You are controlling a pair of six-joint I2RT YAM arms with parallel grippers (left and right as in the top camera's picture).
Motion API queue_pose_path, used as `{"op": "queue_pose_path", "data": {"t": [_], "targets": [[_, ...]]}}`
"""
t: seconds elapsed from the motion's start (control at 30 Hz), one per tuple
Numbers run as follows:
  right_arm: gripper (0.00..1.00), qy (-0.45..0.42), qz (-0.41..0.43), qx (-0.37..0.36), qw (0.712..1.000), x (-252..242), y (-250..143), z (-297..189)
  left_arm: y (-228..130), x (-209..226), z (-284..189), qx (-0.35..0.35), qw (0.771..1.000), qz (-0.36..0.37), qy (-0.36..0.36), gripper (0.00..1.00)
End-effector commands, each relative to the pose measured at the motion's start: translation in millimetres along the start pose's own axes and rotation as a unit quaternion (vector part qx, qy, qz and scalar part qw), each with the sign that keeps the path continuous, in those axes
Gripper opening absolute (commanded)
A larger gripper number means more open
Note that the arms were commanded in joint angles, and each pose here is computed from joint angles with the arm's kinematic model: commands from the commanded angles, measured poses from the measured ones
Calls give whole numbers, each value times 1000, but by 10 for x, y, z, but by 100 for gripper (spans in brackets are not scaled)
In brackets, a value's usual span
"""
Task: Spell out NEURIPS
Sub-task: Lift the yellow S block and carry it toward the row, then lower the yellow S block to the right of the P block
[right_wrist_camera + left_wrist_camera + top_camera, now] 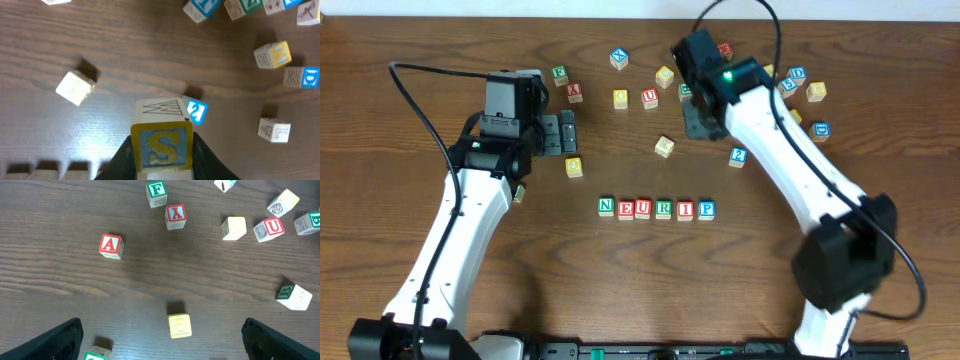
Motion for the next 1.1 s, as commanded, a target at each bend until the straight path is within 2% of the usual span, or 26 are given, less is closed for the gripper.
{"op": "queue_pose_path", "data": {"t": [0.0, 0.2, 0.57, 0.87, 1.07], "targets": [[11, 21, 23, -28, 999, -128, -98, -269, 127, 23, -102, -20, 1000, 2, 3, 100], [11, 45, 49, -28, 997, -227, -446, -317, 127, 23, -102, -20, 1000, 2, 3, 100], [9, 50, 92, 15, 994, -349, -1079, -47, 127, 23, -102, -20, 1000, 2, 3, 100], [9, 36, 101, 46, 993, -431, -1385, 108, 127, 23, -102, -20, 1000, 2, 3, 100], [9, 33, 110, 49, 992, -438, -1425, 142, 127, 23, -102, -20, 1000, 2, 3, 100]]}}
Point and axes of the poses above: each gripper's point midway between its finger pads, its own z axis out along the fingers, its own x axis along the line the jaws close on, y = z × x, the point moved 1 cm from there along -z, back along the fingers, and after that the axes turned 7 degrees about z, right-handed, at the moved point
